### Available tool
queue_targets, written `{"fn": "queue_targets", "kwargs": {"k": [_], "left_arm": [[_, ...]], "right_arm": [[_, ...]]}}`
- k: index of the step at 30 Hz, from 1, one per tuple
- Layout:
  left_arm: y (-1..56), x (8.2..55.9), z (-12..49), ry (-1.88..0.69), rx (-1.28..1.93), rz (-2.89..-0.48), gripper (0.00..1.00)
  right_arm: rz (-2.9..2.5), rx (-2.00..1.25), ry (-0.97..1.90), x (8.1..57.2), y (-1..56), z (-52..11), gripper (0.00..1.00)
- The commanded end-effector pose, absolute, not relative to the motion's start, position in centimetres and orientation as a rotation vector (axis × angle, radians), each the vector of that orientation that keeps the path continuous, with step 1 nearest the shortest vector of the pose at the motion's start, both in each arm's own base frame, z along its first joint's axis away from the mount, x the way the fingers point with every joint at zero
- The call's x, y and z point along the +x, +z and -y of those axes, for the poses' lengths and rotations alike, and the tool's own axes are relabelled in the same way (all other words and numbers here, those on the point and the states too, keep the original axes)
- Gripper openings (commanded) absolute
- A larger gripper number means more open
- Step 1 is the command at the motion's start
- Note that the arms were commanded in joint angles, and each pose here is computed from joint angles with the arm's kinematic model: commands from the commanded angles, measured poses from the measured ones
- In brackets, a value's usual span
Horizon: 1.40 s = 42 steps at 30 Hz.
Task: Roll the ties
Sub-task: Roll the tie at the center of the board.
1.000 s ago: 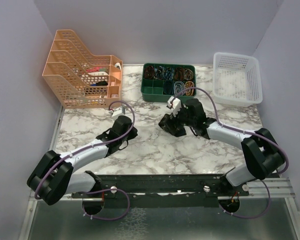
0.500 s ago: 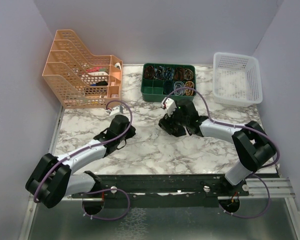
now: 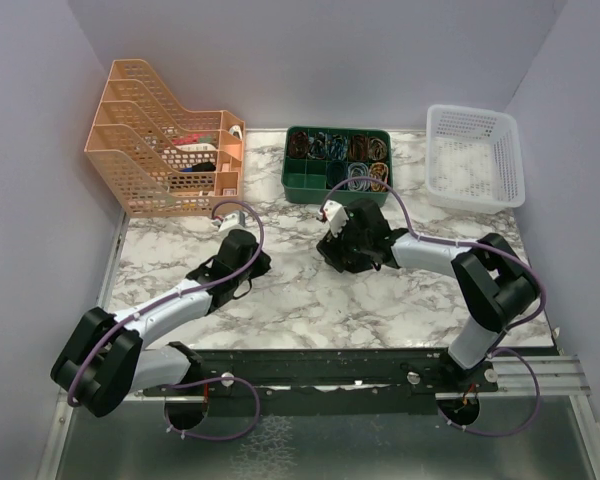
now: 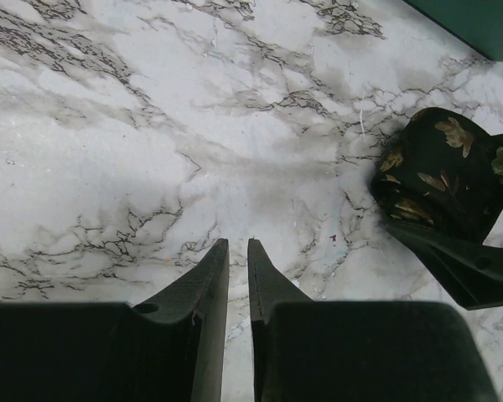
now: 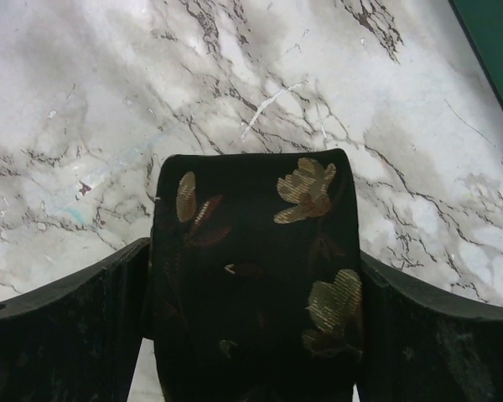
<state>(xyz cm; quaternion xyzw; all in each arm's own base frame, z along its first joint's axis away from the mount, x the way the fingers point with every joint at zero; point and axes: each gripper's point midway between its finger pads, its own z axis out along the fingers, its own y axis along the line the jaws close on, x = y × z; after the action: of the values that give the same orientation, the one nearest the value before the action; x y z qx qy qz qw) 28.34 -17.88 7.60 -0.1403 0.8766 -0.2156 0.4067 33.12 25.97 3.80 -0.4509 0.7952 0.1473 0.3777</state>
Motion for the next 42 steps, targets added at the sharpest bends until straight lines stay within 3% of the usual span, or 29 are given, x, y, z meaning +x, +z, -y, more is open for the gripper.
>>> {"fn": "queue_targets", "kwargs": {"k": [1,9,17,18,20,22,25,27,29,34,42], "left_arm": [[7.6,27.9,17.7,-0.559,-0.338,-2.21,0.15],[7.4,27.7,17.6,-0.562,-0.336,-2.212,0.15],[7.3,27.6,17.8,-0.573,-0.33,-2.216,0.15],[7.3,27.6,17.8,-0.577,-0.328,-2.217,0.15],[7.2,27.6,17.9,-0.585,-0.326,-2.217,0.15],[7.2,27.6,18.2,-0.601,-0.32,-2.215,0.15],[7.2,27.7,18.8,-0.633,-0.309,-2.22,0.15],[7.3,27.9,19.4,-0.669,-0.304,-2.218,0.17],[7.5,28.0,20.2,-0.72,-0.301,-2.21,0.24],[8.8,28.7,22.8,-0.859,-0.239,-2.182,0.59],[11.3,31.3,26.3,-0.934,-0.04,-2.148,0.8]], "right_arm": [[-2.057,-1.148,0.362,33.4,3.6,-26.1,0.83],[-2.064,-1.147,0.39,33.0,3.6,-26.3,0.55],[-2.035,-1.164,0.353,33.5,3.8,-26.1,0.53],[-2.035,-1.174,0.36,33.5,3.8,-26.2,0.57],[-2.029,-1.221,0.391,33.0,3.8,-26.5,0.78],[-2.012,-1.22,0.416,32.9,4.5,-26.9,0.9],[-1.985,-1.175,0.427,33.0,6.4,-27.0,1.0],[-1.968,-1.132,0.407,33.4,7.8,-26.8,1.0],[-1.971,-1.068,0.391,33.7,8.7,-26.5,1.0],[-1.968,-0.924,0.449,33.0,10.9,-25.9,1.0],[-2.118,-0.486,0.709,31.8,13.4,-23.5,1.0]]}}
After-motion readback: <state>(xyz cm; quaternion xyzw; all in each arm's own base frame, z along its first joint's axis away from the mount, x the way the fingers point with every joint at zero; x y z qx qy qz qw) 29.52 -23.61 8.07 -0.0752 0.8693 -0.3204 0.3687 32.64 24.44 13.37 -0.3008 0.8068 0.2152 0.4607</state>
